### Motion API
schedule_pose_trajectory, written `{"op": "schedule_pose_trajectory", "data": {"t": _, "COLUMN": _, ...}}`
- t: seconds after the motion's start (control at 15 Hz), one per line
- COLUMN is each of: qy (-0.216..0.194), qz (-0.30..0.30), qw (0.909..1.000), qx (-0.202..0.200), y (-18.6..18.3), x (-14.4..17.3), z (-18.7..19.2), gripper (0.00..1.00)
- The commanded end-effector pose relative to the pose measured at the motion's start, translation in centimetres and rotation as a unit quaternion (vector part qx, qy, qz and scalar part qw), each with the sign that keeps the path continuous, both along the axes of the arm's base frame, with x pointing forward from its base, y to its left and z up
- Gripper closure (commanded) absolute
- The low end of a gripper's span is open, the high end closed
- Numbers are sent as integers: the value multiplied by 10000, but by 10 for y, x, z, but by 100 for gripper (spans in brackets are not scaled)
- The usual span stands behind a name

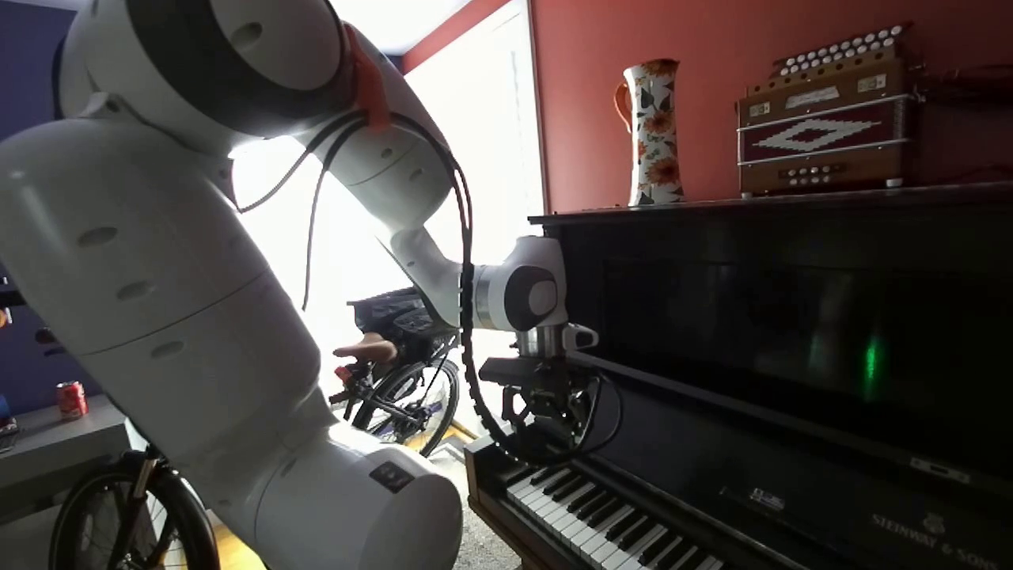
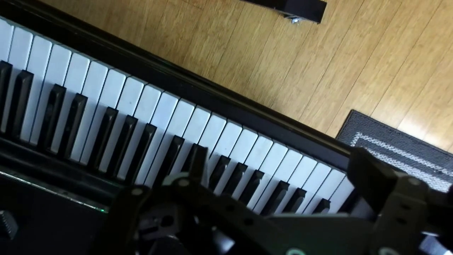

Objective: Press one white key on the left side of the piano

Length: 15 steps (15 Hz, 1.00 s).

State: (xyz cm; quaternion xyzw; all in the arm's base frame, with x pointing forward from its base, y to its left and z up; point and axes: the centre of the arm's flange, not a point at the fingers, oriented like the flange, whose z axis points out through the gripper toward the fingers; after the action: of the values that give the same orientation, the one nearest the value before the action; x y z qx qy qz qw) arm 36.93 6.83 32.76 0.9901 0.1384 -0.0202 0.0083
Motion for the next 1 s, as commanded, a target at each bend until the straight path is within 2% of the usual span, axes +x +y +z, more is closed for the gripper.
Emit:
{"op": "schedule_pose_trajectory", "data": {"t": 0.0, "qy": -241, "qz": -225, "qw": 9990, "qx": 297, "y": -1, "x": 6, "z": -19, "gripper": 0}}
{"op": "schedule_pose_trajectory", "data": {"t": 0.13, "qy": -353, "qz": -285, "qw": 9979, "qx": 469, "y": -3, "x": 9, "z": -33, "gripper": 0}}
{"op": "schedule_pose_trajectory", "data": {"t": 0.2, "qy": -406, "qz": -334, "qw": 9975, "qx": 470, "y": -5, "x": 11, "z": -40, "gripper": 25}}
{"op": "schedule_pose_trajectory", "data": {"t": 0.27, "qy": -469, "qz": -357, "qw": 9970, "qx": 509, "y": -6, "x": 14, "z": -46, "gripper": 25}}
{"op": "schedule_pose_trajectory", "data": {"t": 0.53, "qy": -542, "qz": -440, "qw": 9959, "qx": 577, "y": -14, "x": 21, "z": -73, "gripper": 58}}
{"op": "schedule_pose_trajectory", "data": {"t": 0.8, "qy": -311, "qz": -453, "qw": 9966, "qx": 607, "y": -20, "x": 19, "z": -99, "gripper": 89}}
{"op": "schedule_pose_trajectory", "data": {"t": 0.93, "qy": -168, "qz": -452, "qw": 9972, "qx": 573, "y": -24, "x": 15, "z": -109, "gripper": 100}}
